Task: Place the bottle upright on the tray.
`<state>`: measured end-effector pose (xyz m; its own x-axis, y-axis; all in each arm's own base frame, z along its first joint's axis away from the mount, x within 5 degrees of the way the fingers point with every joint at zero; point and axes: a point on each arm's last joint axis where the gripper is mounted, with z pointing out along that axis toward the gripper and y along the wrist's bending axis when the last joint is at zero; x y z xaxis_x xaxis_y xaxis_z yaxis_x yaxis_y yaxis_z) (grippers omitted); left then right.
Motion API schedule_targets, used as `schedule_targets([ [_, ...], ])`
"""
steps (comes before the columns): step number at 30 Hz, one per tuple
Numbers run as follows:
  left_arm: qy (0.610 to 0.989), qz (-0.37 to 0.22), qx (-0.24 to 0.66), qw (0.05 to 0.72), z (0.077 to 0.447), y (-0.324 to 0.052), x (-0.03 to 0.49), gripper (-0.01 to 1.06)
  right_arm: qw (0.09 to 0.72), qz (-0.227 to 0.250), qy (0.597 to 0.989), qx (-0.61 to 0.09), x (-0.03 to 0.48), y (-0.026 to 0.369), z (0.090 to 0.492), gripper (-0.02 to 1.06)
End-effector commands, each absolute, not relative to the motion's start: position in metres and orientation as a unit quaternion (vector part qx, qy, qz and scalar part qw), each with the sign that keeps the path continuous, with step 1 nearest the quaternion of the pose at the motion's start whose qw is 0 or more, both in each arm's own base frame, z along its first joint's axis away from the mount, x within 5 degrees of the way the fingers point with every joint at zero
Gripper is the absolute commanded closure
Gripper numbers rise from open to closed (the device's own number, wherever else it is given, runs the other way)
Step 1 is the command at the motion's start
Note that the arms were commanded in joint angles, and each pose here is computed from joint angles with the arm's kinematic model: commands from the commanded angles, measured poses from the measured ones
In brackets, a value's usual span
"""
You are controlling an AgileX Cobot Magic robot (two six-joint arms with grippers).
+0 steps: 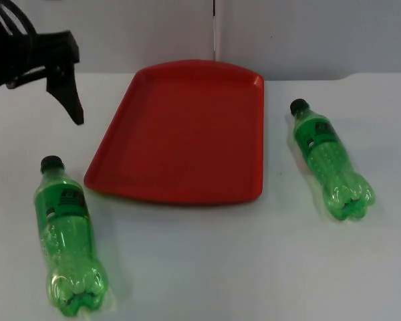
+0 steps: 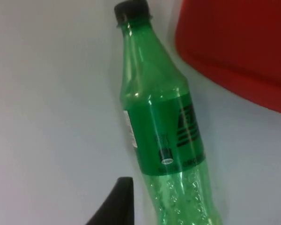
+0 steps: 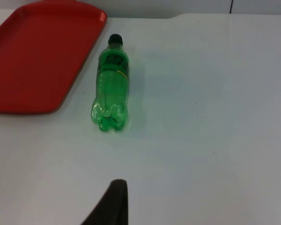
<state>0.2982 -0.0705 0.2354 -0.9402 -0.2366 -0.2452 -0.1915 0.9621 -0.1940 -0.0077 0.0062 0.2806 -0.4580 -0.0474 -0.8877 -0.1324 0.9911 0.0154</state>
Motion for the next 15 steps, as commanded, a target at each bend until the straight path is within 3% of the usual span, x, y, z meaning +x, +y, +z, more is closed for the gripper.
schedule_targets([
  [1,0.981,-0.074,-0.124,0.132,0.229,-0.075,0.305,0.00,0.521,0.039,0.851,-0.051,-0.008,0.006,0.281,0.00],
  [15,0.985,-0.032,-0.137,0.097,0.179,-0.104,0.336,0.00,0.521,0.039,0.851,-0.051,-0.008,0.006,0.281,0.00],
])
